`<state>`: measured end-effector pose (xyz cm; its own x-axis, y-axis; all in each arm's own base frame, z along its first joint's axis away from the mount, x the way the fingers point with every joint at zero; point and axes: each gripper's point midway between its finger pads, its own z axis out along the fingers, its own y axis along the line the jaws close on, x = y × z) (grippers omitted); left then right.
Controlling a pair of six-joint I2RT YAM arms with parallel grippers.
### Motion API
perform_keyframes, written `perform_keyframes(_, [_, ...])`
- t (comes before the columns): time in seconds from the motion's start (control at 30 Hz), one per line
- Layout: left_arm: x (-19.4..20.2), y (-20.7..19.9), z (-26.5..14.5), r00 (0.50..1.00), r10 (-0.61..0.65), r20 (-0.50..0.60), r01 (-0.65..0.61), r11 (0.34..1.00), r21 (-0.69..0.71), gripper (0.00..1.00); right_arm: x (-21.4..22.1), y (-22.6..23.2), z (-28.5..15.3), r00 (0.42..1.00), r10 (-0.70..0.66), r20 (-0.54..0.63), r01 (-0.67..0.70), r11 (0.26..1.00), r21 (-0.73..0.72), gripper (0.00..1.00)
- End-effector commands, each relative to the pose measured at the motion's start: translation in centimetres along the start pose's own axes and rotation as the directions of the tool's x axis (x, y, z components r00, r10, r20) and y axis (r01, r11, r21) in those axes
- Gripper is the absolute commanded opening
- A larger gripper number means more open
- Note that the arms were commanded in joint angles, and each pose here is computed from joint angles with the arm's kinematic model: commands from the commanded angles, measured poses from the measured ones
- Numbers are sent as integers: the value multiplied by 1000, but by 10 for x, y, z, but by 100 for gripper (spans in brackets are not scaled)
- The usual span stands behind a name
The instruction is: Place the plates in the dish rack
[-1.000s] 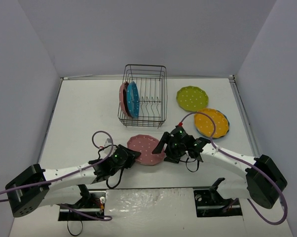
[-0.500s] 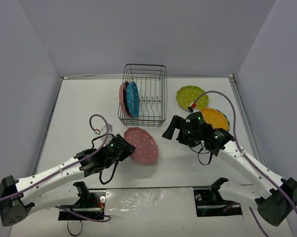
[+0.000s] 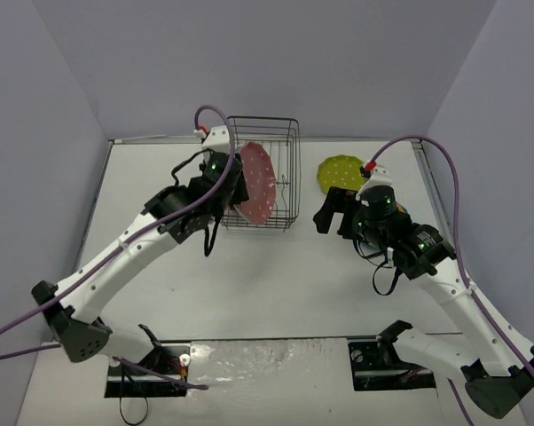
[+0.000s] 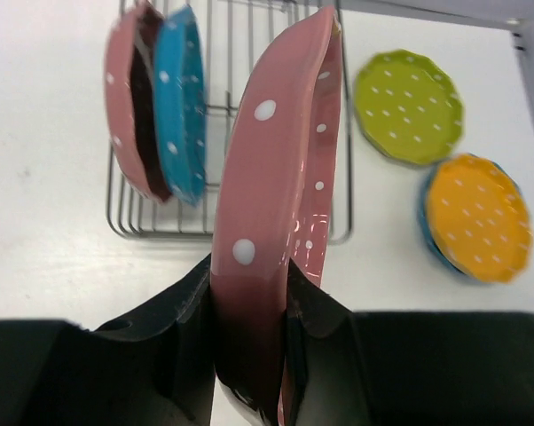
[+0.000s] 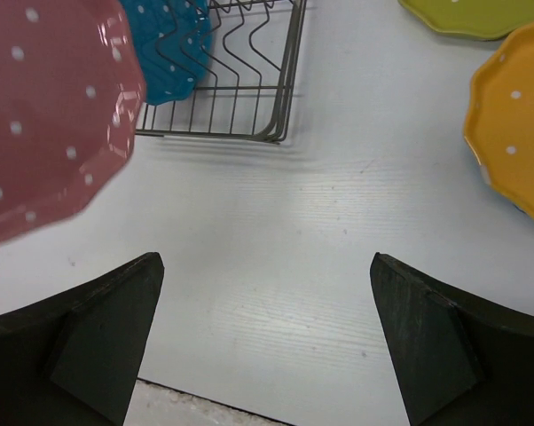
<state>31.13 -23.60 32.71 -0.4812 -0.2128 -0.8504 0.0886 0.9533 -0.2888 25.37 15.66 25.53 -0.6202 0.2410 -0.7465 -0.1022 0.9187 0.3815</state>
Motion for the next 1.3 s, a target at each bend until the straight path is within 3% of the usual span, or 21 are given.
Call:
perform_keyframes(0.0, [-89,9,25,972,157,175,-145,986,-80,0,-23,-6,-5,995,-62,78,59,997,40,100])
perform_keyframes(0.27, [-118,9,103,925,345,156,-305,923,-233,0,-19,-15,-1,995,-75,71,70,995,74,100])
perform_keyframes(0.5, [-126,20,137,917,378,128,-323,891,-318,0,-17,-19,3,995,-84,60,79,993,89,100])
perform_keyframes(0.67, [-106,20,162,919,387,79,-343,882,-324,0,-15,-24,6,995,-87,56,81,990,112,100])
perform_keyframes(0.8, [-98,27,166,924,376,63,-332,874,-354,0,-14,-26,7,995,-88,52,81,990,119,100])
perform_keyframes(1.07, [-123,23,143,923,349,160,-276,894,-353,0,-11,-29,11,995,-95,38,90,987,130,100])
perform_keyframes(1.27, [-113,23,154,925,358,130,-298,892,-340,0,-9,-31,12,995,-96,32,91,987,135,100])
